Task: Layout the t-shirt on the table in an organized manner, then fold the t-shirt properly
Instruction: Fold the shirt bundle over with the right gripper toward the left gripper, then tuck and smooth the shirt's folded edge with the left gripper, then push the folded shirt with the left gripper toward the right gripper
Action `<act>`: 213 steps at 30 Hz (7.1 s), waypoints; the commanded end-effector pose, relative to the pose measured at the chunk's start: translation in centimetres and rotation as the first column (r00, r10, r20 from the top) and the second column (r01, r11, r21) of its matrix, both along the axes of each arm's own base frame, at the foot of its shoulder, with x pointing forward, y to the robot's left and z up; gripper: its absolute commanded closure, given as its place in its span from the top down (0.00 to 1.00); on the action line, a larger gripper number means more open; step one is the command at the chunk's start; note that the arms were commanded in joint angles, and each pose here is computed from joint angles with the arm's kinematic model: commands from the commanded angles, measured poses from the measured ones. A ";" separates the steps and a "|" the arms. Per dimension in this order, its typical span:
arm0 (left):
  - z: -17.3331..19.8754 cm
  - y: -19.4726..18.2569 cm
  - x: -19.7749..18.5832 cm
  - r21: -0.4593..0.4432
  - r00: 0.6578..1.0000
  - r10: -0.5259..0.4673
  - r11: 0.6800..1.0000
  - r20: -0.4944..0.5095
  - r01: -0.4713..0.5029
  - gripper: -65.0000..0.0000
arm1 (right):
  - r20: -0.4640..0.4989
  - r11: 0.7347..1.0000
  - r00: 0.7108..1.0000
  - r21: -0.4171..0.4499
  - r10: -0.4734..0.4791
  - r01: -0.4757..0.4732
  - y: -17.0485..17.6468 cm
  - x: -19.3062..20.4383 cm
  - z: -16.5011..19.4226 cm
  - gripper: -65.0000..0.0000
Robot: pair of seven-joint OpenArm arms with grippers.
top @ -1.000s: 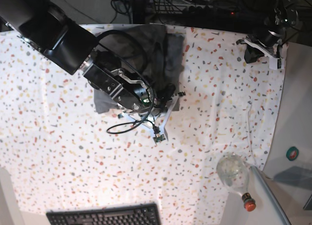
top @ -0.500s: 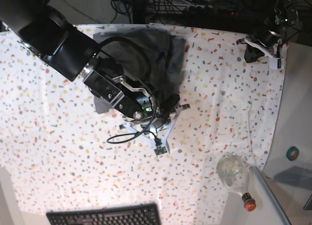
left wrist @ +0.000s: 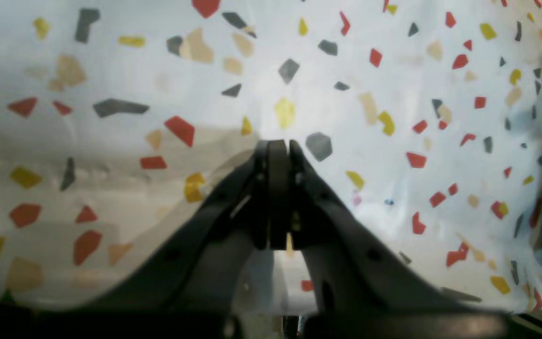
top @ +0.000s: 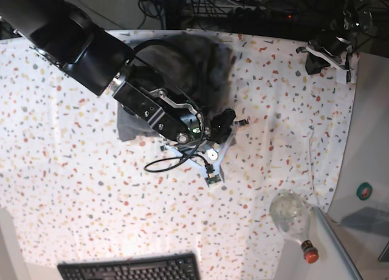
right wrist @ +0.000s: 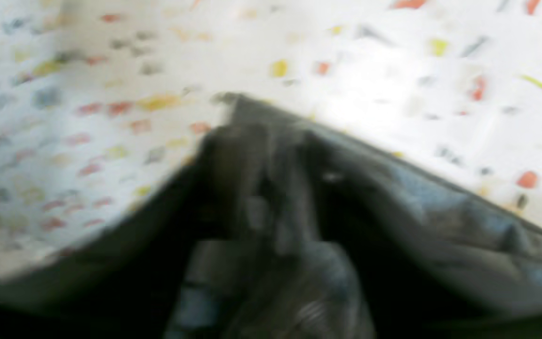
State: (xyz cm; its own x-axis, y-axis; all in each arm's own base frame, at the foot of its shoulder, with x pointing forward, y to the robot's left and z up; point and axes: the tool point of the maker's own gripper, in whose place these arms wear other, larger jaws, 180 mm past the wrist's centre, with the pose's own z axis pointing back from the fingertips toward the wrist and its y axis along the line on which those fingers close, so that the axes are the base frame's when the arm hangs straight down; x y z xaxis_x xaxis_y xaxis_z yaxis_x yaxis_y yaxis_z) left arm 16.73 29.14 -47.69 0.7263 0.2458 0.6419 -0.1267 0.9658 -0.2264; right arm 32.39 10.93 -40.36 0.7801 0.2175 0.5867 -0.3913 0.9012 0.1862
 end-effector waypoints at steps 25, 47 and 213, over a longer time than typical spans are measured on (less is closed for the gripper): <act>2.3 -28.3 6.6 -0.174 0.805 -0.566 0.787 0.179 0.592 0.00 | -0.031 0.922 0.921 -0.018 -0.387 0.387 -19.2 -0.2 -0.3 0.00; -2.3 -25.8 3.3 -0.197 0.833 -0.553 0.814 0.024 0.546 0.00 | -0.097 0.861 0.866 -0.204 -0.491 0.466 -23.4 -0.9 -8.0 0.00; 5.9 -18.8 11.2 0.168 0.881 -0.472 0.872 0.040 0.460 0.00 | 0.058 0.829 0.827 0.016 -0.559 0.559 -34.1 -8.5 -0.3 0.00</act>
State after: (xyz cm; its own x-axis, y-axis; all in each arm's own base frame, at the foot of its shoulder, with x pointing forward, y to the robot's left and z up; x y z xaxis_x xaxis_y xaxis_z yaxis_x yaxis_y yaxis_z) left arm 26.99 10.87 -43.06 0.7156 -0.2128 0.6653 0.3404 0.9379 -0.0662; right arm 23.30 -22.28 -41.46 0.7518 -0.2590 0.6064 0.1699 0.9647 0.2014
